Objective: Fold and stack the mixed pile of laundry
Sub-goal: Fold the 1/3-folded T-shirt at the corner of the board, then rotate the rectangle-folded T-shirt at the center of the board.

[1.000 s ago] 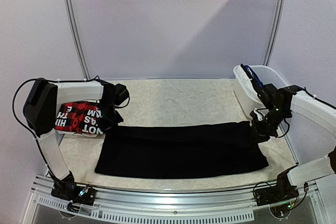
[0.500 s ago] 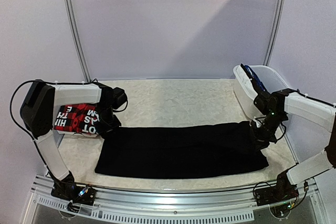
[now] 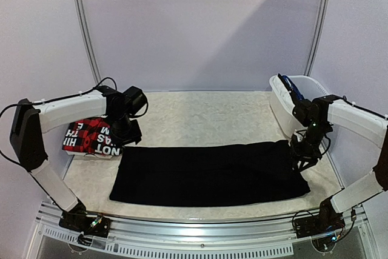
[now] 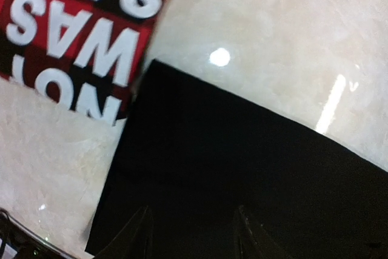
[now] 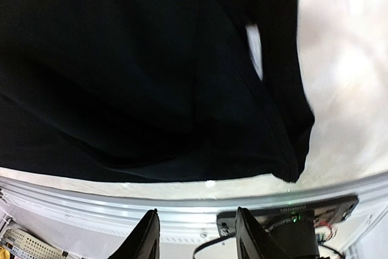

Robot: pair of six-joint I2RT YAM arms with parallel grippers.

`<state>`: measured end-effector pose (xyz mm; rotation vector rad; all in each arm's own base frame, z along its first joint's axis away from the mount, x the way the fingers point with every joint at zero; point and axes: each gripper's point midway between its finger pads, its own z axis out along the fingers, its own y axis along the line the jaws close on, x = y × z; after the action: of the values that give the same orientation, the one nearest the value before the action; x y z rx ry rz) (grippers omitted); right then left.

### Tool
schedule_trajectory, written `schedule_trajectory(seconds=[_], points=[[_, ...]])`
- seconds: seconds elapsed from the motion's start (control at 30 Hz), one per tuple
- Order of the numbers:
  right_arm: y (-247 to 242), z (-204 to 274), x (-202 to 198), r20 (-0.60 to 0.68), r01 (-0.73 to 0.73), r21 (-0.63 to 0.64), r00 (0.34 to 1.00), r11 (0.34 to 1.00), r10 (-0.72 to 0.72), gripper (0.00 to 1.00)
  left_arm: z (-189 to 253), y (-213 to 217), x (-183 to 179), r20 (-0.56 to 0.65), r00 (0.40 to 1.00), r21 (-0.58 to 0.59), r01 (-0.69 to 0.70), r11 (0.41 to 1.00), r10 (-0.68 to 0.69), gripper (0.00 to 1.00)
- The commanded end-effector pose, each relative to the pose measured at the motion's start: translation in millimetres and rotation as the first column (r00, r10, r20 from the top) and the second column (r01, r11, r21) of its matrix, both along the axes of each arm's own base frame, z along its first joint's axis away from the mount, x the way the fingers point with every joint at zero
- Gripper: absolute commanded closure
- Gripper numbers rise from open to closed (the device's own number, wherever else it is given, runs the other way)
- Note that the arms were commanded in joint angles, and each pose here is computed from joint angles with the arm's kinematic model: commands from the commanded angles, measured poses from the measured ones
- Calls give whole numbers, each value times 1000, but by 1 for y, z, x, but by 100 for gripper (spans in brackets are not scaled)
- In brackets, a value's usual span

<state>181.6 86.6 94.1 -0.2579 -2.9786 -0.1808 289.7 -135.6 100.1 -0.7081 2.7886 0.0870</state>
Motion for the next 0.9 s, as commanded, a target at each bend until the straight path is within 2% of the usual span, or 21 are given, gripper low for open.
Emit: schedule_trajectory(seconds=[0.0, 0.17, 0.37, 0.57, 0.87], points=[[19, 27, 36, 139, -71, 78, 989, 994, 59, 57, 14, -52, 37, 121, 950, 24, 288, 957, -289, 56], [42, 36, 65, 244, -84, 185, 969, 979, 37, 58, -1, -94, 56, 121, 869, -9, 485, 875, -480, 57], [53, 10, 92, 234, -48, 202, 972, 978, -1, 63, -36, -114, 58, 41, 805, -40, 593, 805, -591, 57], [54, -30, 101, 154, -27, 138, 988, 990, 5, 68, -62, -115, 54, -37, 783, -49, 619, 784, -620, 59], [62, -80, 86, 3, -21, 97, 1000, 995, 21, 71, -89, -98, 34, -153, 769, -39, 623, 781, -621, 61]])
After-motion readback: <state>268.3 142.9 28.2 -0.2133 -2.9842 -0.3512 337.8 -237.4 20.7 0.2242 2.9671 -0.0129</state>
